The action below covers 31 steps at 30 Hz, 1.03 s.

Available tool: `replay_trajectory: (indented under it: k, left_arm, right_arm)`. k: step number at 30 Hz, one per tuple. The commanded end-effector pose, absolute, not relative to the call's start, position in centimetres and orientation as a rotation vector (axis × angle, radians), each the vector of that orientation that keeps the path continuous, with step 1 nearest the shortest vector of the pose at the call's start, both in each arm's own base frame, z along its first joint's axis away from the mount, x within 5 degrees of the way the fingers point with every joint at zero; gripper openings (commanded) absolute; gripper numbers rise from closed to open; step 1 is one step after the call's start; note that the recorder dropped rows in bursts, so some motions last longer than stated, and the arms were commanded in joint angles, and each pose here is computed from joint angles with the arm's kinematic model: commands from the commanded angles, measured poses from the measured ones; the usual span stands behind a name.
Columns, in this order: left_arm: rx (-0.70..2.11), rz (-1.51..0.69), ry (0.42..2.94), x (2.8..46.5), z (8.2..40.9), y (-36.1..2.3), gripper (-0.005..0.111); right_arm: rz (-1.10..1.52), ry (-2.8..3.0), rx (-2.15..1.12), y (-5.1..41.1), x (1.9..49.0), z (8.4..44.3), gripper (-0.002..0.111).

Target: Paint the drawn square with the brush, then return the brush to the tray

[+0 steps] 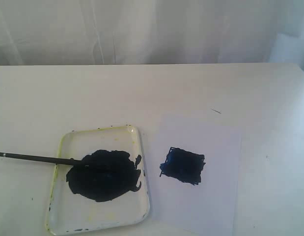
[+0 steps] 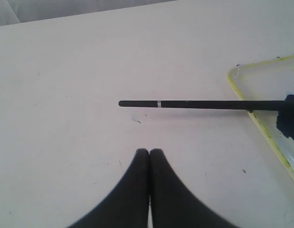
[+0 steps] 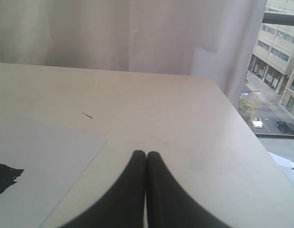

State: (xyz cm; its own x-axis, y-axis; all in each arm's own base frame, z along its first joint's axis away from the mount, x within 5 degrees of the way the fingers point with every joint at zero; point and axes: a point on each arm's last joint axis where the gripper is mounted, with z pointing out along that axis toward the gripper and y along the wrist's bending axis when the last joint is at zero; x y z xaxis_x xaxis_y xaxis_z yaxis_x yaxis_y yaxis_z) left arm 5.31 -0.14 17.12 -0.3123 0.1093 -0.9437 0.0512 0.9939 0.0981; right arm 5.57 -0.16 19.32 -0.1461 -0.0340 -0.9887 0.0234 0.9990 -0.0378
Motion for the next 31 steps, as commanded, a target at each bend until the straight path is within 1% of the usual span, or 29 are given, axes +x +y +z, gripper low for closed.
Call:
replay_trajectory:
  k: [1,31]
  left_arm:
    - [0.107,0.038,1.892,5.28,16.96,-0.2,0.0]
    - [0.107,0.038,1.892,5.28,16.96,-0.2,0.0]
  right_arm:
    - [-0.05,1.706,-0.01,-0.15,5.56,19.3,0.0]
    - [-0.05,1.706,-0.01,-0.15,5.56,19.3,0.0]
